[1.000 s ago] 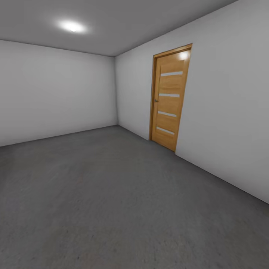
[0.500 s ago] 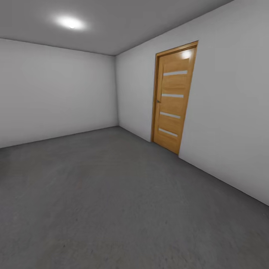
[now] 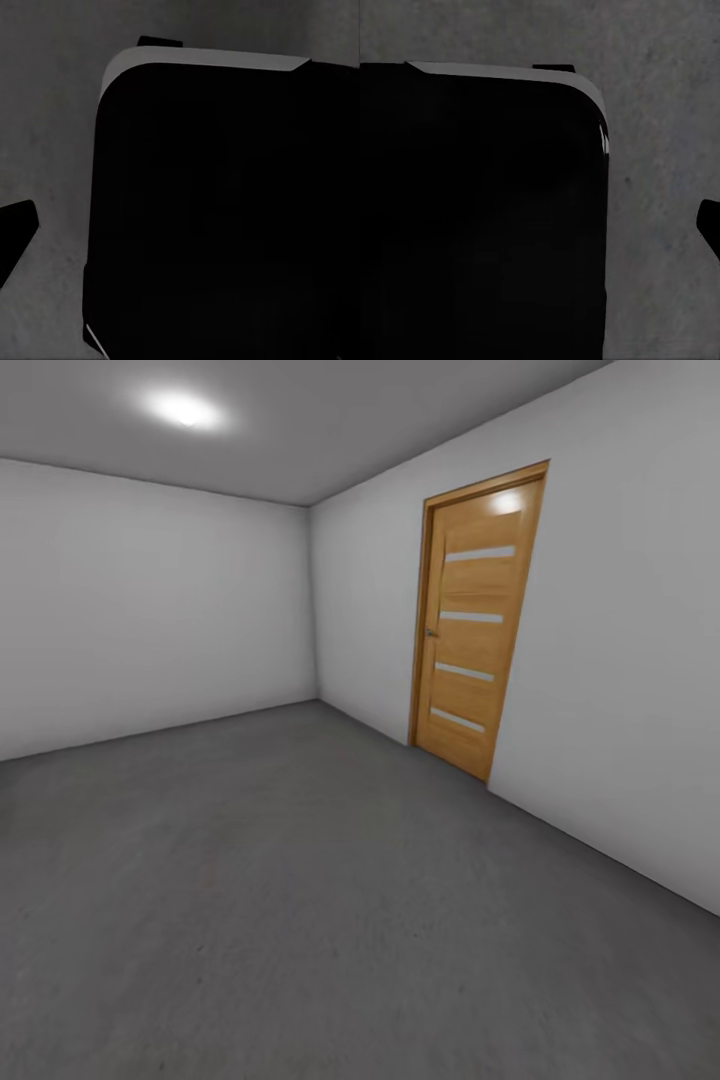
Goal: Move the two storage containers from the living room to the garage. In the garage, place one container on the floor and stack the other container on top of it (either order is fine).
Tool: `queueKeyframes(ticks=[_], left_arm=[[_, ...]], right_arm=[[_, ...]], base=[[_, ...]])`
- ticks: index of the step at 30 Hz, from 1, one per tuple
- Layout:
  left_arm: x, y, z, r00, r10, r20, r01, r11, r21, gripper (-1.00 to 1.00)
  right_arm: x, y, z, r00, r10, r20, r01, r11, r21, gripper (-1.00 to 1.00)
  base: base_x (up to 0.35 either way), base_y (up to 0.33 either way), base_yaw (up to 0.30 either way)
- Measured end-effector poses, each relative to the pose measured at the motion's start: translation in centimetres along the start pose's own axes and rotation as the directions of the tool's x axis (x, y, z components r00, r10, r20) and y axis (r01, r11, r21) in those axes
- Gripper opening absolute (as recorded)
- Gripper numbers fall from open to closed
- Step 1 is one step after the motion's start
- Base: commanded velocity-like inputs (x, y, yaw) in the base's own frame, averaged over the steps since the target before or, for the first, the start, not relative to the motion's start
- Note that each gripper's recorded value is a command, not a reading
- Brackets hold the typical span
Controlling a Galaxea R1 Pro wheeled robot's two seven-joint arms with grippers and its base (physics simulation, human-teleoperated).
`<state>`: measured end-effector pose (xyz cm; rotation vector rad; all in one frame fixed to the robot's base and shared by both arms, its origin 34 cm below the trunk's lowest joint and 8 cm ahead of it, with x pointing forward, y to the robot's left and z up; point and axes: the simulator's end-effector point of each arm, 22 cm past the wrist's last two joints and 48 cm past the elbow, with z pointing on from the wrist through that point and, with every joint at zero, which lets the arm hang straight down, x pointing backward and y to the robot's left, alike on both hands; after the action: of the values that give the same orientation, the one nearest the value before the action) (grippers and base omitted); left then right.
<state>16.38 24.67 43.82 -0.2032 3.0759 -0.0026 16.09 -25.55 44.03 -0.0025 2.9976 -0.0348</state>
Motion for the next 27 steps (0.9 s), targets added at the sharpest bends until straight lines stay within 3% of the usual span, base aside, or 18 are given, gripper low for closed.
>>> queueKeyframes(ticks=[27], left_arm=[[0.04,-0.13,0.00,1.000,0.004,-0.004,-0.004,1.000,0.002,1.00]], right_arm=[[0.00,0.00,0.00,1.000,0.000,0.000,0.000,1.000,0.000,1.00]], base=[[0.325,0.094,0.000]])
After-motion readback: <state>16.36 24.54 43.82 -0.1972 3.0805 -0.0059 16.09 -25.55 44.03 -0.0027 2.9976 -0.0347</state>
